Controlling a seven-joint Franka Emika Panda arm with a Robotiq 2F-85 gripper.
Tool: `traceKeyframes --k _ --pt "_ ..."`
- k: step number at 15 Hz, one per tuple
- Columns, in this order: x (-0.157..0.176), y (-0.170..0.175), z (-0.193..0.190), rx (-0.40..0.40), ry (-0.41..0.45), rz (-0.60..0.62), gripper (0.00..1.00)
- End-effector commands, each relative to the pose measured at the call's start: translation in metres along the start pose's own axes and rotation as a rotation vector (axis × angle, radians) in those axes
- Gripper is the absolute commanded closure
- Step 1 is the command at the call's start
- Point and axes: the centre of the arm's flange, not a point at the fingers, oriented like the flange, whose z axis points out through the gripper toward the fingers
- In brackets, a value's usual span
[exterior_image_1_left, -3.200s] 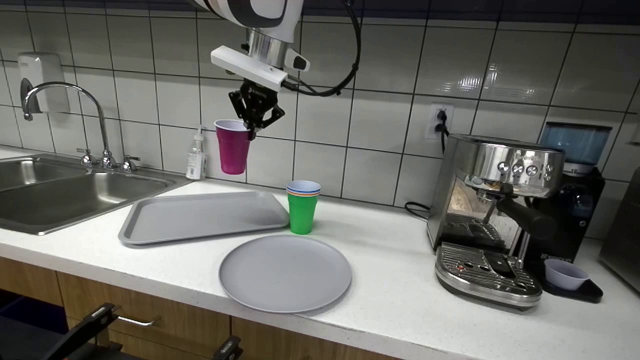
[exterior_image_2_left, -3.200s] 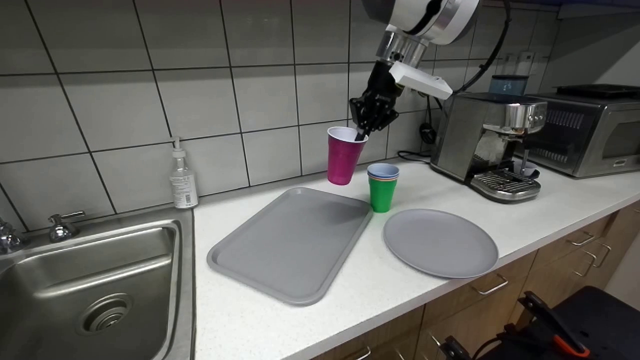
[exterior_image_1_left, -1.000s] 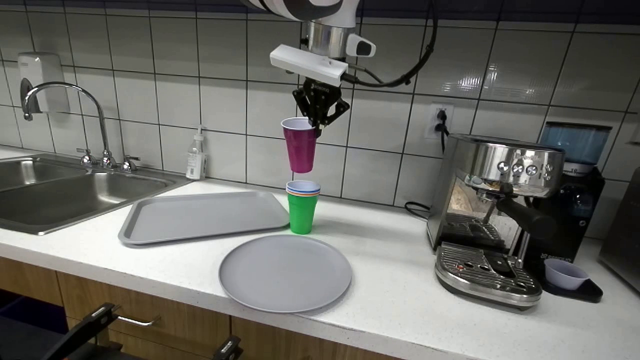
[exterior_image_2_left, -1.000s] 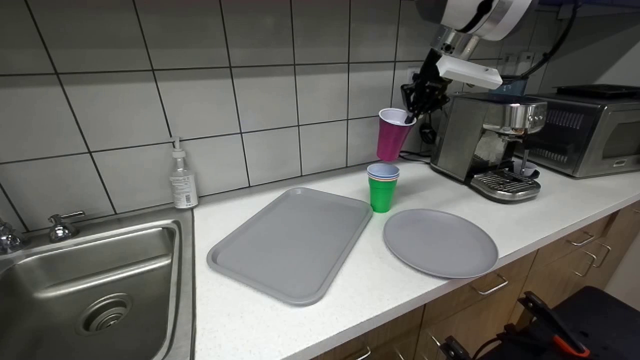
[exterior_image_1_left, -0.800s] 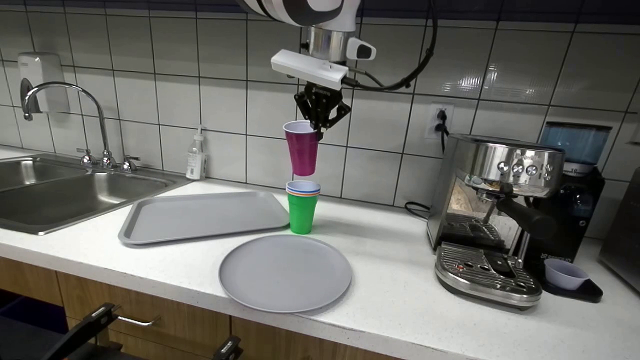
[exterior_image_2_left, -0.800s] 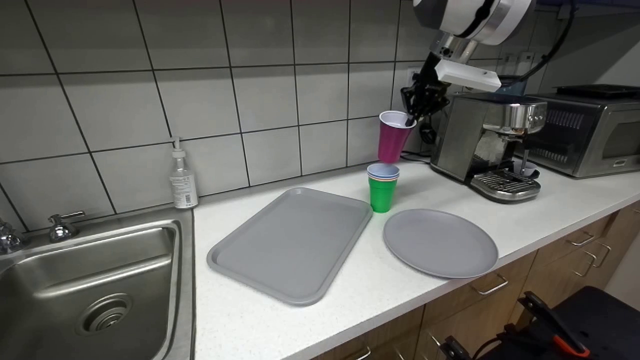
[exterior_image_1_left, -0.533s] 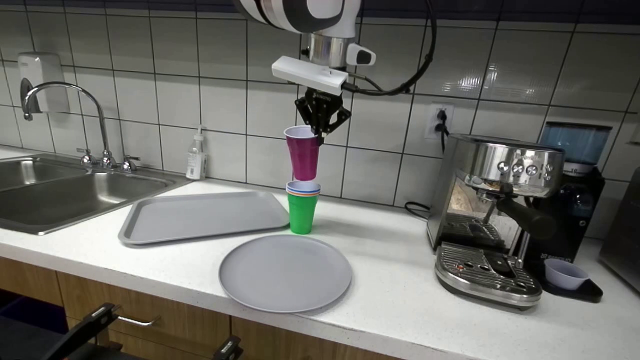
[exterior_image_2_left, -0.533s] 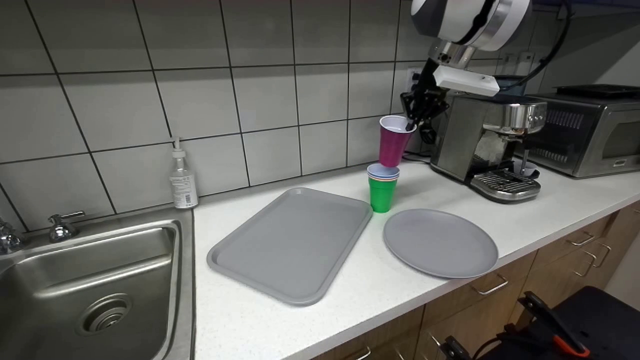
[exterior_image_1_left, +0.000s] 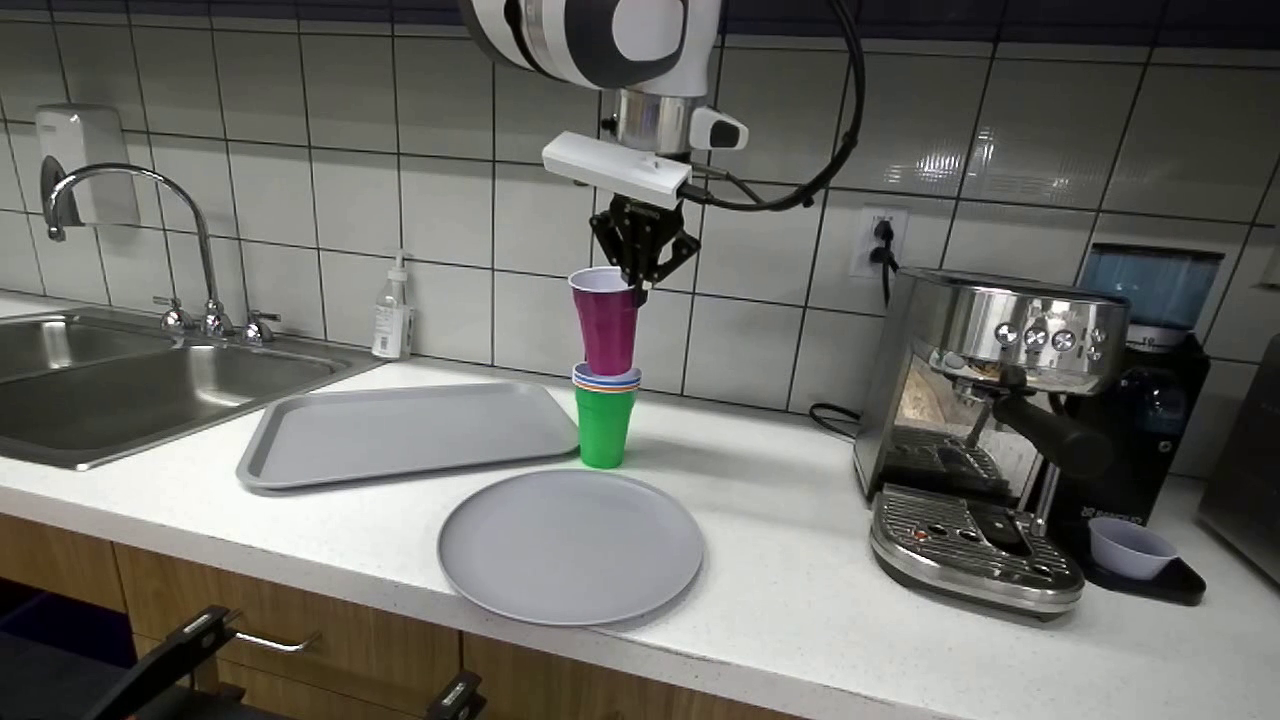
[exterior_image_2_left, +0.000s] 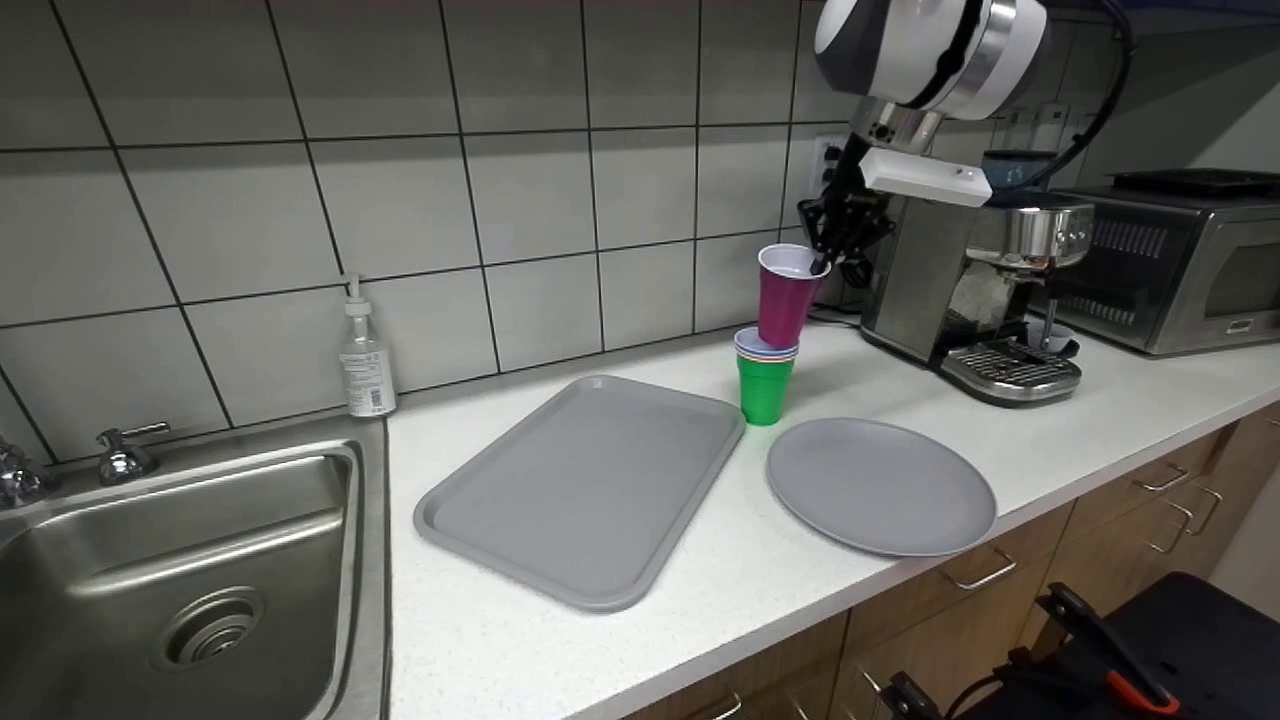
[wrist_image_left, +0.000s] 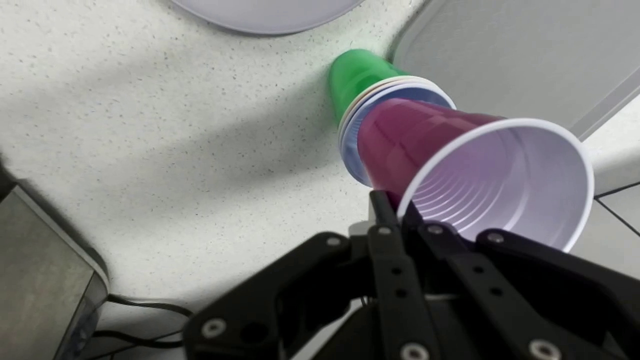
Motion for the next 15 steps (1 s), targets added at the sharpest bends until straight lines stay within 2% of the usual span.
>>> traceKeyframes --k 1,15 --pt "0.006 -0.003 0.006 -0.021 0.009 0.017 0.99" --pt "0.016 -0.010 0.036 -0.023 -0.026 0.058 0.99"
